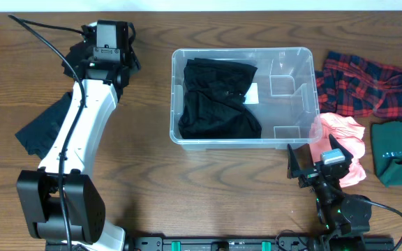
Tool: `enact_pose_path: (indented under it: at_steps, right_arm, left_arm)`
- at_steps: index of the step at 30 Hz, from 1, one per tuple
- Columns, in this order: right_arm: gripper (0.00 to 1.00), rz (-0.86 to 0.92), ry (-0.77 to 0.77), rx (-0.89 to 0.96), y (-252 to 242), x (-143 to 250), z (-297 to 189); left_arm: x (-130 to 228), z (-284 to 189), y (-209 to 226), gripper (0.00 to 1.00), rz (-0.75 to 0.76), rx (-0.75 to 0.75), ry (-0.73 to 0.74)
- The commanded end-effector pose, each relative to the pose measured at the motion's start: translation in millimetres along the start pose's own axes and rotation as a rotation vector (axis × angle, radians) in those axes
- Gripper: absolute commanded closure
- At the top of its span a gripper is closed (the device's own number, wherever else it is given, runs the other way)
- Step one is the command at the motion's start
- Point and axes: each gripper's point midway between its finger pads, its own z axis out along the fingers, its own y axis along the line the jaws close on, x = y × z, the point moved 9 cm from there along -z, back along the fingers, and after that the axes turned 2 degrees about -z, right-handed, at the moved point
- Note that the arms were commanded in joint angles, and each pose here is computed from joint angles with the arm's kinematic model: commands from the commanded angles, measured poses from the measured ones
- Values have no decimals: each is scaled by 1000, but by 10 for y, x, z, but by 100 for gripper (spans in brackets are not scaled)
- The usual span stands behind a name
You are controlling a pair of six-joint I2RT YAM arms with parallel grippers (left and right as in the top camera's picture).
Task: Pack container
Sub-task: 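Move the left gripper to the taped black roll and grasp it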
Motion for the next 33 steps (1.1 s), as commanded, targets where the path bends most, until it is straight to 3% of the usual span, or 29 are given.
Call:
enact_pose_path:
  at_steps: [1, 11, 23, 33]
  right_arm:
    - [1, -9, 2, 16, -19, 8, -3]
    - [1, -9, 2, 16, -19, 8, -3]
    - [1, -9, 2, 16, -19, 8, -3]
    - [1, -9, 2, 16, -19, 8, -3]
  left_arm:
    - [3, 68, -9, 20, -5, -6, -7]
    - [-47, 414, -7, 13, -45, -15, -46]
    - [189, 1189, -31, 13, -57, -49, -23]
    - [275, 1531, -43, 13, -81, -45, -55]
